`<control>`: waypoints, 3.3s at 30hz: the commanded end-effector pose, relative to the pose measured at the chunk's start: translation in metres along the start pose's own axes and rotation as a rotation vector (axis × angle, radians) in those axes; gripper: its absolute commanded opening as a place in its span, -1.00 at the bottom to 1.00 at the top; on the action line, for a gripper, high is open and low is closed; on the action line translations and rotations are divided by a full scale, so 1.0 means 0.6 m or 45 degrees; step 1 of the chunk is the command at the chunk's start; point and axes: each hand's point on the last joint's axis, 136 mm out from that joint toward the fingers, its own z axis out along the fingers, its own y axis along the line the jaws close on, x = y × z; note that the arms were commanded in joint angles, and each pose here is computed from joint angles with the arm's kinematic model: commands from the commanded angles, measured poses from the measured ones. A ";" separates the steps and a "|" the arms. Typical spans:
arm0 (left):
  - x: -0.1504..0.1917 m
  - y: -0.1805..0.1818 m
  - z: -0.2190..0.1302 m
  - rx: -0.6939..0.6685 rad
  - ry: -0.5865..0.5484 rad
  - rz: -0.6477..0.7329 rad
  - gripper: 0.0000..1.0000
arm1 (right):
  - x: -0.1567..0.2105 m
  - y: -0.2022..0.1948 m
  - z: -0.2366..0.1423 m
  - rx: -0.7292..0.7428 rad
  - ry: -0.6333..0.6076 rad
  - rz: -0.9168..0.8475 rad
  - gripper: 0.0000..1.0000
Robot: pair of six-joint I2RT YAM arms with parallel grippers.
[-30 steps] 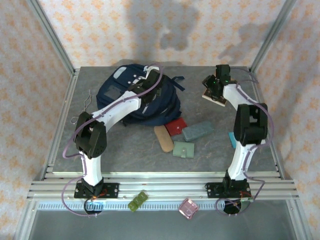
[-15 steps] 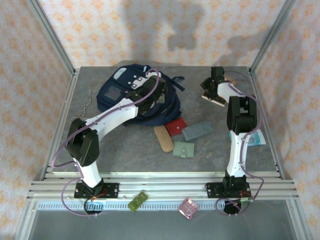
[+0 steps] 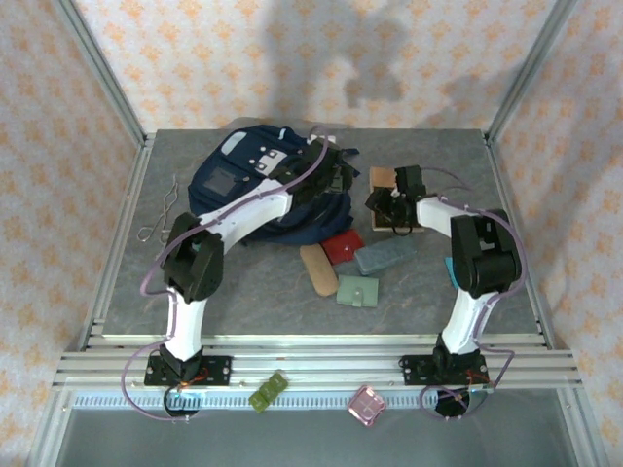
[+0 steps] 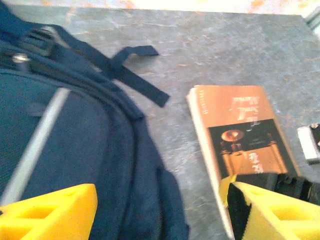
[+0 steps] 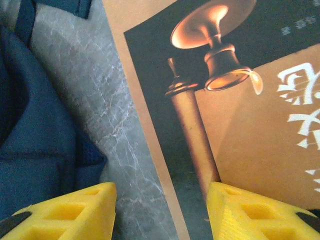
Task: Pack the student bag
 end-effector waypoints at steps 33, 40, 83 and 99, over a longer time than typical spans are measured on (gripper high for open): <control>0.224 -0.128 0.232 0.321 0.516 -0.237 0.14 | -0.070 -0.144 -0.044 -0.134 -0.079 0.304 0.03; 0.274 -0.107 0.250 0.276 0.602 -0.214 -0.17 | -0.071 -0.102 -0.053 -0.320 -0.068 0.277 0.00; 0.181 -0.118 0.189 0.323 0.484 -0.230 -0.15 | -0.086 -0.017 -0.117 -0.481 -0.231 0.212 -0.90; -0.177 -0.080 -0.182 0.772 -0.271 -0.499 0.53 | -0.078 0.173 -0.368 -0.831 -0.402 -0.185 -1.00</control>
